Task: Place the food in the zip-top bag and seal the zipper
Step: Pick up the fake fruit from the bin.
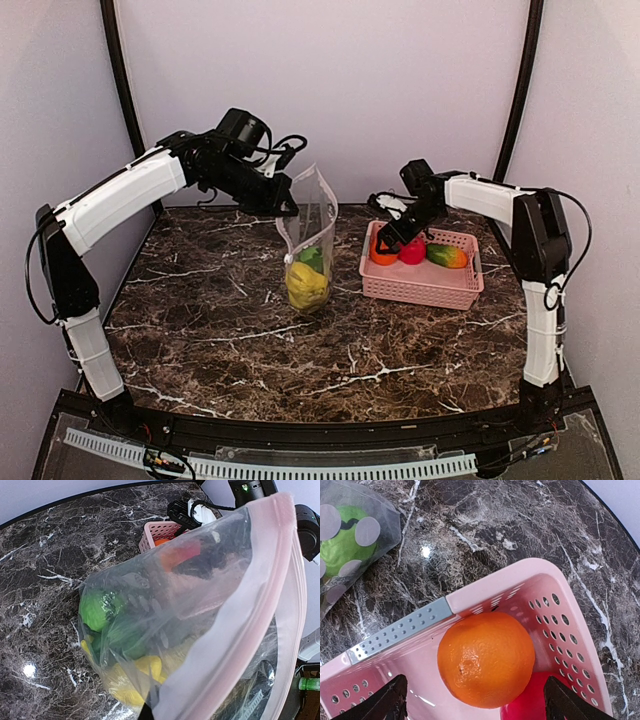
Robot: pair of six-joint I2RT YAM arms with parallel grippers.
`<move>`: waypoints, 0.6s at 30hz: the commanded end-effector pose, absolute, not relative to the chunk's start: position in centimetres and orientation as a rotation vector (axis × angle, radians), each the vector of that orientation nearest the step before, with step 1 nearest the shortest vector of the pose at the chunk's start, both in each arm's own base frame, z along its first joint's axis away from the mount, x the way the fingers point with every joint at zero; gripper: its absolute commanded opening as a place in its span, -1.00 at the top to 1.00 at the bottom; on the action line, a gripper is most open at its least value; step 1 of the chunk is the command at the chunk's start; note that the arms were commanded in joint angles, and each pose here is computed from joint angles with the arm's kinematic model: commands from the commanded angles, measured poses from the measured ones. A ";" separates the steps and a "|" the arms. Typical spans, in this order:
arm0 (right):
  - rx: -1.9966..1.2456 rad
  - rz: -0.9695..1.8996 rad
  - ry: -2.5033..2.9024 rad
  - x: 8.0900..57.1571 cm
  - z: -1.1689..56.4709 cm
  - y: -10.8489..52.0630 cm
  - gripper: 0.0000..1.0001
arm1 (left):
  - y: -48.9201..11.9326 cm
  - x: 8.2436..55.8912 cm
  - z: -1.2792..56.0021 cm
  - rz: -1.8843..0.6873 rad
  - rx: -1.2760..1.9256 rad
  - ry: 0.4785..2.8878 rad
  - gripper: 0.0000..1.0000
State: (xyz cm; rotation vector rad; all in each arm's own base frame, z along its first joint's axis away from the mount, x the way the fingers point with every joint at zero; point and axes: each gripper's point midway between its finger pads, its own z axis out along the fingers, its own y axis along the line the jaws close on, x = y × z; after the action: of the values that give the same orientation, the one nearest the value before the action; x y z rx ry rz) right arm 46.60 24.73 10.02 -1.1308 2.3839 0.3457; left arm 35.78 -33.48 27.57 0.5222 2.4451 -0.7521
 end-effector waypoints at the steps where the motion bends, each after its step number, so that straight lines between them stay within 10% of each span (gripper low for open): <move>1: -1.120 0.331 2.407 47.3 9.3 24.6 -0.84 | -33.4 35.7 26.7 -0.757 0.534 2.462 0.99; 18: -1.114 0.285 2.466 48.2 6.1 24.3 -0.64 | -33.5 35.7 26.2 -0.760 0.537 2.470 0.99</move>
State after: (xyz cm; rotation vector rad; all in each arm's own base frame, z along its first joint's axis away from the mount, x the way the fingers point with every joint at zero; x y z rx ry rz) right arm 47.79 24.71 7.15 -1.1322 2.4339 0.3120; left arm 35.74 -33.54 26.79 0.5248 2.4583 -0.7520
